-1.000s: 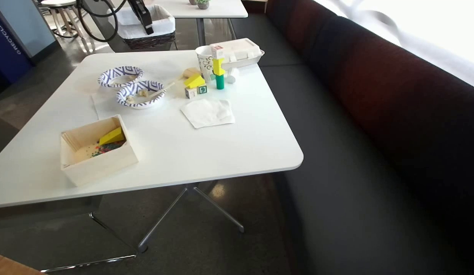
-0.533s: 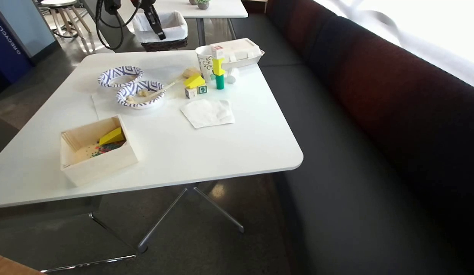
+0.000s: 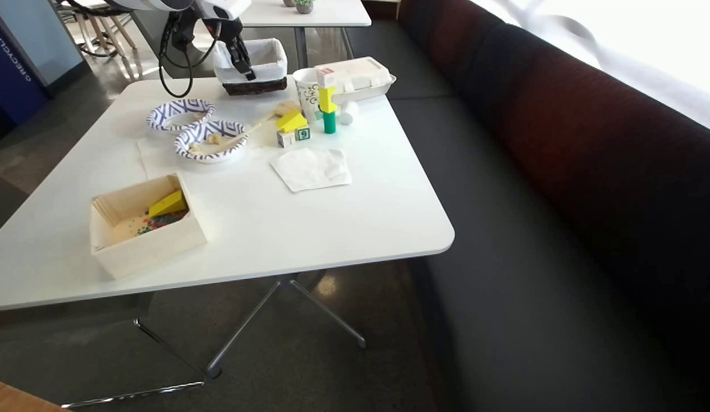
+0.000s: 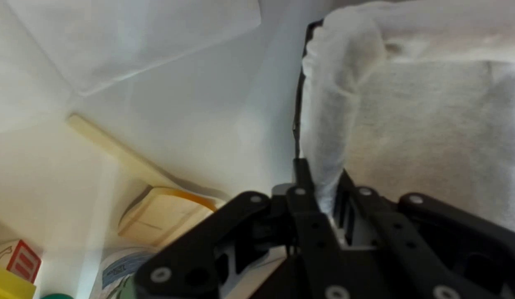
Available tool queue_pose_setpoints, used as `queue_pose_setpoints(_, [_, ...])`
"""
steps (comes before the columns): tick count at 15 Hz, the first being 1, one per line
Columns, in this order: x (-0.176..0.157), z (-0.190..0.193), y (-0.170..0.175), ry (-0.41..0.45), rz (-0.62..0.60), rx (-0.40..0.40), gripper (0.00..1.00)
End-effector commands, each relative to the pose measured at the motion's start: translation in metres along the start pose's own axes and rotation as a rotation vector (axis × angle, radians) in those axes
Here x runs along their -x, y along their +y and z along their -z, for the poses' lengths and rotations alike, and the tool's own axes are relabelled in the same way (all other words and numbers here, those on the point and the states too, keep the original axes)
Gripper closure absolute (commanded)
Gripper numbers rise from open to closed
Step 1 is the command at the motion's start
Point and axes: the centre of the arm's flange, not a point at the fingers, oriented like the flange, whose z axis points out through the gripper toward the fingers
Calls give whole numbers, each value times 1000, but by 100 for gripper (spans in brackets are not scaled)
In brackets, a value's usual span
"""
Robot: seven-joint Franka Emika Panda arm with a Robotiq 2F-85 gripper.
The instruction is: Move the brown basket closer to the takeaway pack
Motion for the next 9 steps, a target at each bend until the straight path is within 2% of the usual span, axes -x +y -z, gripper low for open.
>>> queue_pose_setpoints(1, [8, -19, -15, 34, 22, 34, 60])
queue_pose_setpoints(5, [16, 19, -17, 61, 150, 23, 32])
queue_pose_setpoints(7, [16, 53, -19, 50, 246, -17, 17])
queue_pose_setpoints(9, [14, 92, -14, 30, 368, -23, 2])
